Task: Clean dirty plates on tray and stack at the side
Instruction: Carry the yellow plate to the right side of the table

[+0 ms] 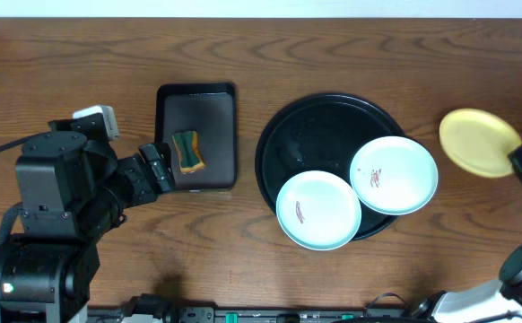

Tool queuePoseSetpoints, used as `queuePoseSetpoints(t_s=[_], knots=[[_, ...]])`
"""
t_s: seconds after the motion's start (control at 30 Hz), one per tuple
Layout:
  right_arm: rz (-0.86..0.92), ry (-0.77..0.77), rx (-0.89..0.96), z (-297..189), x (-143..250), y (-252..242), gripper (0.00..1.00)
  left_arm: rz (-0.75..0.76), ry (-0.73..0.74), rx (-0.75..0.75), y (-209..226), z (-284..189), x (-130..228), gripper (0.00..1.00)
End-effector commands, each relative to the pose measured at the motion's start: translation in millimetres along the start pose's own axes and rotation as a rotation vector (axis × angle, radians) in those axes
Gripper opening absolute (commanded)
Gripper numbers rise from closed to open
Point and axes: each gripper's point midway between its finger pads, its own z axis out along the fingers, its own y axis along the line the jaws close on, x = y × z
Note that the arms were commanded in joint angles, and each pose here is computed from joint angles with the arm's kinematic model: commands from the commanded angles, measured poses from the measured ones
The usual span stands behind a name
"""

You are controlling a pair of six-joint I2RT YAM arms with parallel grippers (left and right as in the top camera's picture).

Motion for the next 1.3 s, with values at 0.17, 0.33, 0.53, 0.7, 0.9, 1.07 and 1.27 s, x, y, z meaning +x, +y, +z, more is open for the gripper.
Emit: queuePoseSetpoints(t_s=[0.17,0.33,0.53,0.7,0.9,1.07,1.27], knots=[[-0.018,-0.003,0.011,8,-4,-15,0.39,0.002,-0.005,-0.005,1,-1,-1,0.86],[-0.140,-0.048,-0.180,-26,-4,27,0.54,0.002,-0.005,-0.005,1,-1,-1,0.86],[-0.365,0.049,-0.356,-59,52,84,0.52,0.003,-0.005,-0.004,1,-1,-1,0.86],[-0.508,0.160,-0.091,-42,109,75,0.48,0.002,-0.005,-0.005,1,-1,-1,0.86],[-0.608,0.056,0.241,-24,131,54,0.48,0.002,-0.005,-0.005,1,-1,-1,0.86],[-0.607,0.054,0.270,-5,147,43,0.47,0.003,-0.005,-0.004,1,-1,-1,0.86],[-0.604,0.060,0.193,17,160,45,0.23,0.002,-0.005,-0.005,1,-1,-1,0.86]])
